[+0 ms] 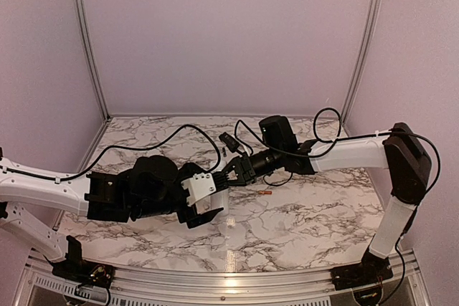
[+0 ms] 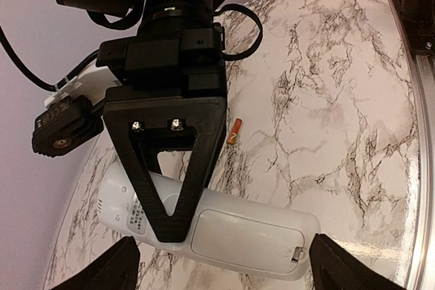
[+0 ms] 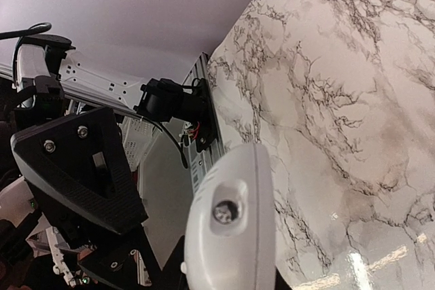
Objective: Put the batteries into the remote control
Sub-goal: Remove the battery cover from the remote control, then move the battery cover to the center of the board, then pick up the battery from the center of the board.
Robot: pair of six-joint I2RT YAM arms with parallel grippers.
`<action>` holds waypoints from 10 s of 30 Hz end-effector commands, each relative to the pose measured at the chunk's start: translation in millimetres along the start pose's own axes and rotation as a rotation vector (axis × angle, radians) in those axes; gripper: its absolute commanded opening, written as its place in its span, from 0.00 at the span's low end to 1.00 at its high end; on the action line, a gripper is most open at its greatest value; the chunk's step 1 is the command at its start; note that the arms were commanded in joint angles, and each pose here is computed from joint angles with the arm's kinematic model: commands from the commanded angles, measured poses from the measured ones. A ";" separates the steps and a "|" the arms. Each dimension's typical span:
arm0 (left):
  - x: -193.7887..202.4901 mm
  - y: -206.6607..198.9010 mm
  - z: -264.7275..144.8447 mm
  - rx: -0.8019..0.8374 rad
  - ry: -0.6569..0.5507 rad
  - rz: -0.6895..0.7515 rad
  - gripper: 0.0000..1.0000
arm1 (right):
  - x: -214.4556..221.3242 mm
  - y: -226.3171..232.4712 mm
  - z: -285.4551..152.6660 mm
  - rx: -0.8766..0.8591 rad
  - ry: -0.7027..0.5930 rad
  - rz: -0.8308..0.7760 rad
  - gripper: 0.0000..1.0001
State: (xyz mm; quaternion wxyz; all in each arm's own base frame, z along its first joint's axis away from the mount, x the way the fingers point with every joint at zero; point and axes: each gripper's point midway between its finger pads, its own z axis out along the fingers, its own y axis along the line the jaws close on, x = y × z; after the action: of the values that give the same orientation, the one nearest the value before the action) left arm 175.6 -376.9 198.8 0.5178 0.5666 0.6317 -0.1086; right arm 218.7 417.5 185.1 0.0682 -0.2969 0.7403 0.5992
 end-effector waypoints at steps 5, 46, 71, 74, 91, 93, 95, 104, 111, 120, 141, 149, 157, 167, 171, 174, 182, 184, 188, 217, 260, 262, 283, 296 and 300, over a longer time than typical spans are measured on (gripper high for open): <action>12.8 -0.2 7.1 0.012 0.035 -0.025 0.90 | -8.8 17.8 2.2 -0.042 0.002 -0.034 0.01; 14.9 25.8 8.9 -0.085 0.044 -0.005 0.85 | -3.9 20.0 9.8 -0.074 0.027 -0.017 0.00; -10.8 26.7 -15.9 -0.045 -0.088 -0.028 0.85 | -2.4 1.5 12.3 -0.024 0.033 0.023 0.00; 2.3 10.0 -7.5 0.032 -0.030 -0.010 0.91 | -3.1 2.9 11.9 -0.030 0.032 0.027 0.00; 25.6 -3.5 7.1 0.087 0.061 -0.043 0.99 | -1.4 12.9 8.8 -0.063 0.030 0.024 0.00; 26.6 -3.2 7.9 0.086 0.065 -0.045 0.99 | -1.0 14.1 8.4 -0.067 0.030 0.022 0.00; 26.4 -2.0 8.3 0.080 0.065 -0.044 0.98 | -1.0 15.0 8.2 -0.068 0.029 0.020 0.00; 32.0 5.8 11.4 0.047 0.087 -0.045 0.95 | 0.8 20.0 9.5 -0.083 0.038 0.013 0.00; 31.4 19.6 11.6 -0.027 0.092 -0.032 0.91 | 3.3 23.3 12.2 -0.097 0.049 0.011 0.00; 7.9 31.9 2.3 -0.067 0.007 -0.042 0.90 | 6.0 15.1 15.2 -0.088 0.056 0.037 0.00; 11.1 34.4 -12.1 -0.089 -0.014 -0.048 0.91 | -8.1 -4.4 -2.7 -0.030 -0.011 0.083 0.00; 34.1 26.6 12.9 -0.101 0.059 -0.042 0.92 | -15.0 -12.4 -5.2 -0.055 -0.055 0.138 0.00; 36.5 28.5 13.0 -0.111 0.048 -0.062 0.92 | -17.3 -26.3 -11.5 -0.065 -0.091 0.189 0.00; 35.4 30.4 3.4 -0.101 0.017 -0.111 0.94 | -18.7 -41.7 -19.2 -0.024 -0.124 0.212 0.00; 38.2 28.2 5.3 -0.092 0.029 -0.135 0.95 | -18.8 -47.7 -18.4 -0.004 -0.129 0.218 0.00; 37.7 27.4 7.9 -0.079 0.025 -0.212 0.95 | -19.2 -56.1 -19.3 0.032 -0.143 0.221 0.00; 17.9 25.5 23.3 -0.023 0.040 -0.485 0.82 | -24.1 -66.6 -25.7 0.075 -0.184 0.238 0.00; 15.4 25.6 25.1 -0.021 0.038 -0.552 0.81 | -24.8 -68.5 -29.0 0.082 -0.194 0.241 0.00; 13.7 18.4 34.7 0.013 0.061 -0.625 0.80 | -25.1 -70.2 -32.3 0.090 -0.203 0.243 0.00; 74.0 18.3 68.8 -0.040 0.310 -0.670 0.55 | -27.7 -55.2 -36.7 0.037 -0.216 0.229 0.00; 132.4 191.8 208.3 -0.401 0.434 -0.893 0.75 | -19.9 -74.0 -170.9 0.192 -0.470 0.106 0.00; 139.4 194.7 216.0 -0.405 0.441 -0.907 0.75 | -20.0 -73.3 -171.3 0.198 -0.468 0.096 0.00; 185.8 203.7 263.0 -0.491 0.481 -0.949 0.66 | -21.1 -73.7 -171.5 0.201 -0.458 0.096 0.00; 204.0 188.5 265.1 -0.458 0.579 -0.924 0.33 | -21.8 -80.0 -171.0 0.203 -0.459 0.114 0.00; 203.4 186.5 246.2 -0.464 0.603 -0.947 0.16 | -21.6 -80.1 -170.7 0.201 -0.459 0.116 0.00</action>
State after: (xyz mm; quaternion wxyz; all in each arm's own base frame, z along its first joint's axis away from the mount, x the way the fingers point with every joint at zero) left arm 517.4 -389.2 20.4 0.3595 0.1017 0.9267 -0.0413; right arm 316.7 257.6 165.3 0.2201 -0.0929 0.7842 0.5727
